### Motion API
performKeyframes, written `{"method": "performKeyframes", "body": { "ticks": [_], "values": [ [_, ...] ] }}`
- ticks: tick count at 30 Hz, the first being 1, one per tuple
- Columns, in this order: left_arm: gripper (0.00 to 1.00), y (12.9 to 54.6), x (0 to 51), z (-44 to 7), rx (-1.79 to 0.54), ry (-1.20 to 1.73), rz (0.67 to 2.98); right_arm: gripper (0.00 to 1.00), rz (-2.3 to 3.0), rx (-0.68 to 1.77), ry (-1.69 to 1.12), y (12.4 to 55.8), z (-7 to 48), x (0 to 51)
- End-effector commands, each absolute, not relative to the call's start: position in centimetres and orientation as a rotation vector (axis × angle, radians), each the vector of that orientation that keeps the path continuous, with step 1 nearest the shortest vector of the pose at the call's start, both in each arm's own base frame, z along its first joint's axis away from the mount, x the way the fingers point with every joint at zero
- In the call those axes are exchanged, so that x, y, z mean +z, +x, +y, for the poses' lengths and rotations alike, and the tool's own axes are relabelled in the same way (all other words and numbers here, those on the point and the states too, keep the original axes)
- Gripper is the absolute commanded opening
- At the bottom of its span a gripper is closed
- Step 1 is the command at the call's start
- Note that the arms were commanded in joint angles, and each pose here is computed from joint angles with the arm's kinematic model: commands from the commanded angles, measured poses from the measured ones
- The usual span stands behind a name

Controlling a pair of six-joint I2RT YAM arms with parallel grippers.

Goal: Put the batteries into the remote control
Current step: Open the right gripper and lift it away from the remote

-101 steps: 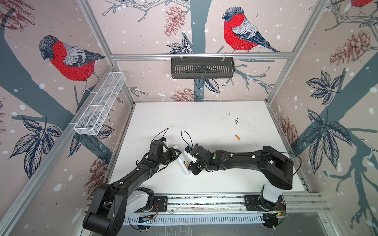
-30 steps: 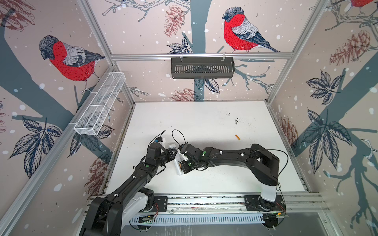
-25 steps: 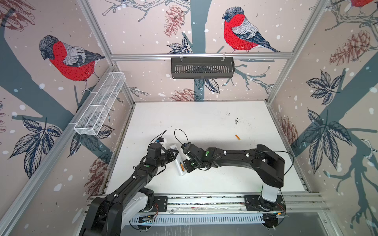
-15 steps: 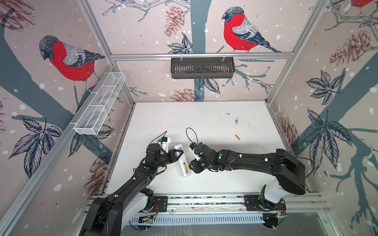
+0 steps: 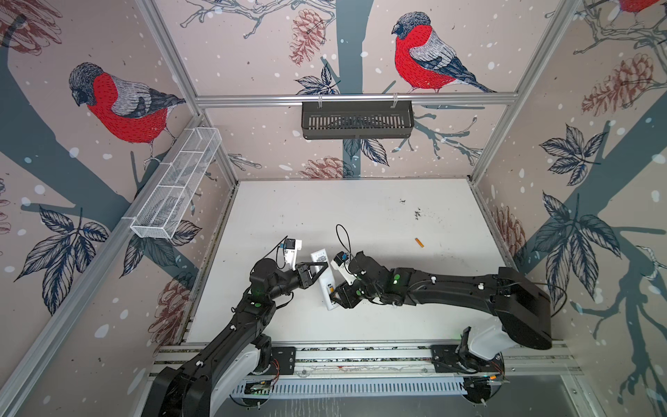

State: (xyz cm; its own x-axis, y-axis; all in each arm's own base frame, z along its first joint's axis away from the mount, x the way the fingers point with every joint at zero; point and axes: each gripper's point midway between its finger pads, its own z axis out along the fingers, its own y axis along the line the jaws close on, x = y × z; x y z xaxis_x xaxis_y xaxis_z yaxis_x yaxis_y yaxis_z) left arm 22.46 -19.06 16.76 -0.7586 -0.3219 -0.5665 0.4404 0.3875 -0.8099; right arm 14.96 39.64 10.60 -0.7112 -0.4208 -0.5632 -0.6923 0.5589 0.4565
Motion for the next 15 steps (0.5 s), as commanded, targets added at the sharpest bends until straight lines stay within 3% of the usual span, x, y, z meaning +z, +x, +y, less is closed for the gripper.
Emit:
{"method": "performKeyframes", "body": {
  "ticks": [1, 5, 8, 11, 15],
  "values": [
    [0.0, 21.9, 18.7, -19.6, -1.49, 0.17, 1.898, 0.38, 2.389, 0.909, -0.881, 15.7, 39.6, 10.6],
    [0.0, 21.9, 18.6, -19.6, -1.487, 0.167, 1.902, 0.3, 2.397, 0.903, -0.876, 15.9, 39.4, 10.4],
    [0.0, 21.9, 18.6, -19.6, -1.486, 0.165, 1.903, 0.3, 2.393, 0.91, -0.88, 16.0, 39.4, 10.4],
    [0.0, 22.1, 18.5, -19.5, -1.464, 0.16, 1.906, 0.38, 2.381, 0.922, -0.868, 16.2, 39.2, 10.8],
    [0.0, 22.8, 17.8, -18.8, -1.37, 0.119, 1.945, 0.59, 2.361, 0.929, -0.817, 17.3, 37.8, 12.0]
  ]
}}
